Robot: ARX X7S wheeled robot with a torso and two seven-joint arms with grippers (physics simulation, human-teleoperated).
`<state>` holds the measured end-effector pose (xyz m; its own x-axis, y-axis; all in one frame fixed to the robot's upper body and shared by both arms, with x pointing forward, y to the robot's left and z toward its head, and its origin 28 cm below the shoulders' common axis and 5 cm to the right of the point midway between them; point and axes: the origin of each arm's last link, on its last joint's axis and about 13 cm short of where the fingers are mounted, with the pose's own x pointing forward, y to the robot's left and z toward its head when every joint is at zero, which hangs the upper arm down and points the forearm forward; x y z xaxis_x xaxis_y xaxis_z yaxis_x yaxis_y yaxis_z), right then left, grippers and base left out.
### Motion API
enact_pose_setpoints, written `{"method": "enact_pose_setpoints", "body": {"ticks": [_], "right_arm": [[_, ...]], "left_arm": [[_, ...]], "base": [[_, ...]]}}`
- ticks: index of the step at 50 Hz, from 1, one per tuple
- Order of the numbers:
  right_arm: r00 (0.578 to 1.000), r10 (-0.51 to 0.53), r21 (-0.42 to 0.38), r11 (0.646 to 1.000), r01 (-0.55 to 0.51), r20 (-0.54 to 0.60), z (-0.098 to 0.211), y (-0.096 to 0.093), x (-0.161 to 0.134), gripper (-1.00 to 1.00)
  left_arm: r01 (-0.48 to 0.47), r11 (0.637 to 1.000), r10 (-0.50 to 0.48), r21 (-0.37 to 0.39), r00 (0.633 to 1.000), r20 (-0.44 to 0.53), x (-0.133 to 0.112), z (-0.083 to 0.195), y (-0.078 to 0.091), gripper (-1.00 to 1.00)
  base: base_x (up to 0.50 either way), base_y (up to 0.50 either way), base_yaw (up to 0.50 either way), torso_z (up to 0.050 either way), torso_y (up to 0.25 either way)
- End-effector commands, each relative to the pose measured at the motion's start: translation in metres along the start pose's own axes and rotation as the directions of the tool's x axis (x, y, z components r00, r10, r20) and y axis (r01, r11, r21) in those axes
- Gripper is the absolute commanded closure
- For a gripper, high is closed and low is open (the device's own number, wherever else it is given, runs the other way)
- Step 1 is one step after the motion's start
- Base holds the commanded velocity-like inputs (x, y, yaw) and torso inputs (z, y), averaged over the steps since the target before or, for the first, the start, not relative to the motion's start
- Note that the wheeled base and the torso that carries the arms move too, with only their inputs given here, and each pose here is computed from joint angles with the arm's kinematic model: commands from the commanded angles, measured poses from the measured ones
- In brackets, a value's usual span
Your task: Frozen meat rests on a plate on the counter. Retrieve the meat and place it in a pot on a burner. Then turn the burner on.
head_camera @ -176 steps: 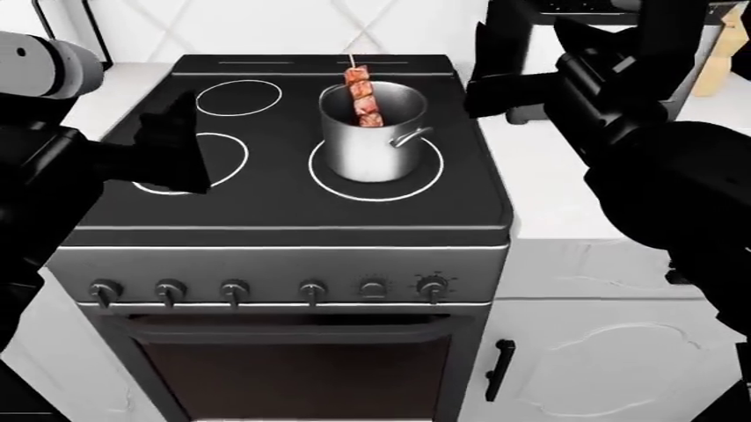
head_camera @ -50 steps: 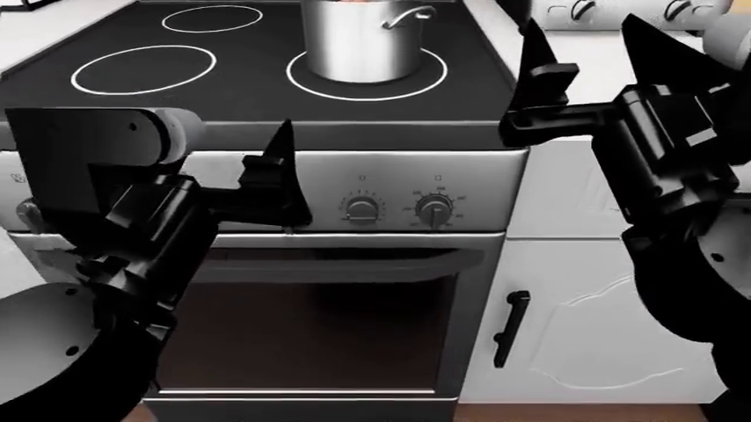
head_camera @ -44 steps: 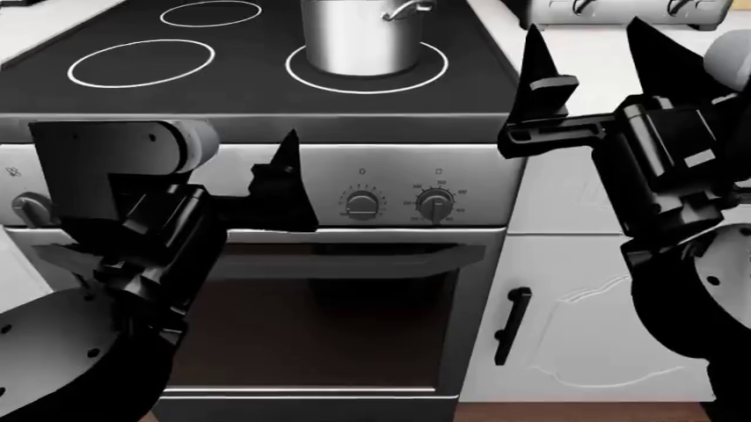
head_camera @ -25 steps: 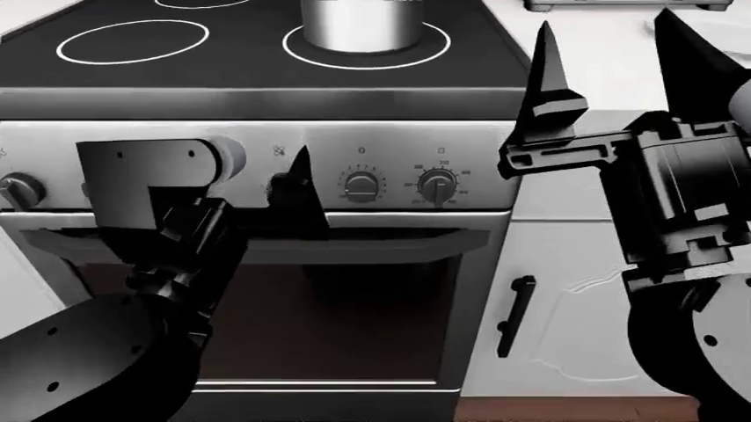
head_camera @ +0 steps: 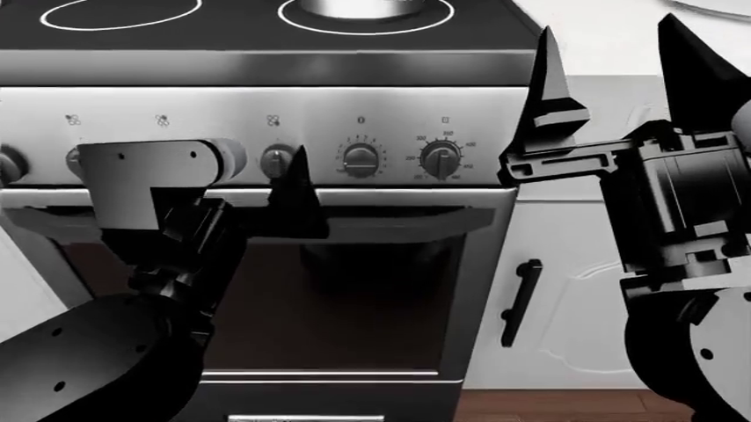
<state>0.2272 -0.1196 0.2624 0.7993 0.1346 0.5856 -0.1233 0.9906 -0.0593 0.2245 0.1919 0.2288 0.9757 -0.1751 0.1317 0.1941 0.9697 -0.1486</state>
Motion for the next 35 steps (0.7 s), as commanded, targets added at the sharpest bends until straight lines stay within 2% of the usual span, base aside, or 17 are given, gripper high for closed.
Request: {"method": "enact_pose_setpoints", "body": {"ticks": [1,29,35], "right_arm": [[1.0,0.001,0.004,1.0,-0.001,-0.002,-0.0007,-0.0003,-0.0002,-1.0],[1.0,-0.004,0.009,1.0,0.004,-0.003,-0.0013,-0.0013,-0.0013,-1.0],[1.0,-0.009,0.012,1.0,0.009,-0.002,-0.0033,-0.0014,-0.001,-1.0]], "left_arm": [[-0.005,1.0,0.005,-0.001,1.0,-0.001,-0.0006,-0.0006,0.0001,-1.0],[0.006,1.0,-0.006,0.016,1.0,-0.011,0.0034,-0.0037,-0.0009,-1.0],[0.017,1.0,-0.017,0.018,1.0,-0.02,0.0056,-0.0042,-0.0017,-1.0]], "base": [[0.0,0.0,0.0,-0.05,0.0],[0.0,0.0,0.0,-0.05,0.0],[0.0,0.0,0.0,-0.009,0.0]]}}
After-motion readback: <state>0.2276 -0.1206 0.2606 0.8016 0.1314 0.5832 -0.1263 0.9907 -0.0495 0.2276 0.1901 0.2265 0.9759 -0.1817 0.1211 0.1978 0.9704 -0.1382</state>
